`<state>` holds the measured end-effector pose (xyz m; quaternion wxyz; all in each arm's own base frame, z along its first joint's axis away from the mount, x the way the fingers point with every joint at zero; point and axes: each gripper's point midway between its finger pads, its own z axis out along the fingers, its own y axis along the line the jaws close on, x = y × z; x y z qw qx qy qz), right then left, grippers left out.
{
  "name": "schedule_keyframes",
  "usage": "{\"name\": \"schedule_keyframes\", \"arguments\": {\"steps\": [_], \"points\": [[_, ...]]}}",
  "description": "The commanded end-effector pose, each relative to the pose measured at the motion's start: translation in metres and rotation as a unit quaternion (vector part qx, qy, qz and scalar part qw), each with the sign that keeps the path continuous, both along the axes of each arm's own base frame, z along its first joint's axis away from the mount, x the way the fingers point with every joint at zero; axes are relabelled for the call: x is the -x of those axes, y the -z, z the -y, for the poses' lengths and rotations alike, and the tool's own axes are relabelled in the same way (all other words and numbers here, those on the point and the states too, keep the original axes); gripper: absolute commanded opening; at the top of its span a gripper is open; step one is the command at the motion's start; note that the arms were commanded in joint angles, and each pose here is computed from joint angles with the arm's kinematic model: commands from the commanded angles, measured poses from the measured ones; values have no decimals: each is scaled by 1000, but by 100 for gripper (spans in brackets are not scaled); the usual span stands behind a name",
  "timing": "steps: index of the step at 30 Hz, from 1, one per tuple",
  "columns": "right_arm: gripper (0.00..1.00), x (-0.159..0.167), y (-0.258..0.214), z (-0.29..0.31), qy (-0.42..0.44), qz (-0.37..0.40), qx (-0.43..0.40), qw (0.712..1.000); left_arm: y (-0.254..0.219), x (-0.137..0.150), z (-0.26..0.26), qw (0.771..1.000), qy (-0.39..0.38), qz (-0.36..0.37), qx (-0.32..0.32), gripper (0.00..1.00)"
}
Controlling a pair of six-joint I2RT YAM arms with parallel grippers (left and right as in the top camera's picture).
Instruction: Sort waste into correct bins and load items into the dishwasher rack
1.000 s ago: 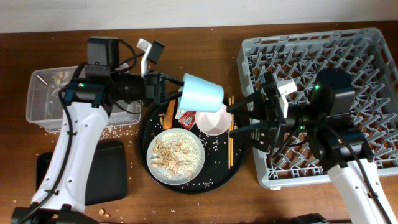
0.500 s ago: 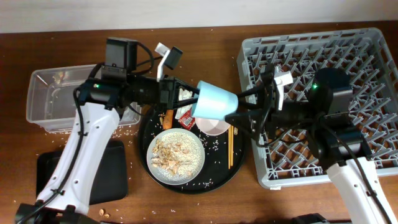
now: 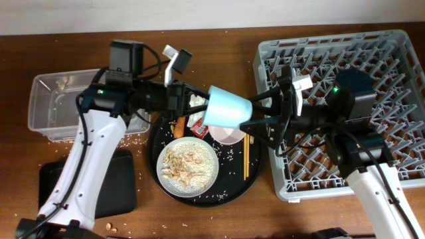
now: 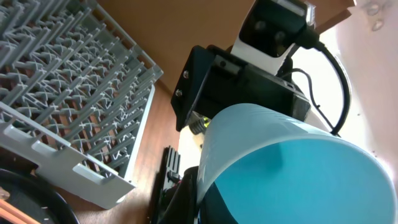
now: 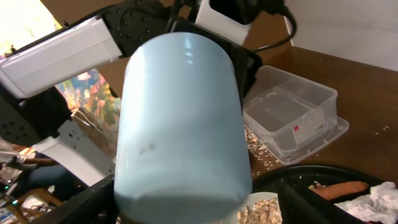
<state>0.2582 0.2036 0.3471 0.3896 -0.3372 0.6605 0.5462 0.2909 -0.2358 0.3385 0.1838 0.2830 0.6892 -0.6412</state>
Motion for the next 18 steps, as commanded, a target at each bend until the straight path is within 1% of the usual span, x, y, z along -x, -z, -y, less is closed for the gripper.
{"name": "schedule_keyframes", "arguments": {"steps": [1, 2, 7, 10, 11, 12, 13, 14, 15, 18], "points": [[79, 8, -8, -2, -24, 10, -9, 1000, -6, 12, 12, 1000, 9, 21, -10, 0], [75, 9, -8, -2, -25, 10, -9, 1000, -6, 12, 13, 1000, 11, 22, -10, 0], [60, 9, -8, -2, -25, 9, -9, 1000, -5, 14, 15, 1000, 13, 22, -11, 0], [56, 9, -8, -2, -25, 4, -9, 1000, -6, 12, 15, 999, 13, 30, -9, 0], [55, 9, -8, -2, -25, 4, -9, 1000, -7, 12, 15, 999, 13, 33, -8, 21], [54, 9, -8, -2, -24, 5, -9, 1000, -7, 11, 15, 999, 13, 36, -8, 44], [52, 8, -8, -2, -22, 5, -9, 1000, -6, 10, 15, 999, 8, 37, -12, 56], [50, 7, -8, -1, -15, 6, -7, 1000, -4, 7, 14, 999, 2, 39, -18, 97], [50, 3, -7, 2, -1, 4, -3, 1000, -2, 4, 14, 999, -5, 40, -24, 99], [49, -16, 2, 23, 83, -18, 20, 996, 1, -4, 6, 998, -24, 40, -32, 99]]}}
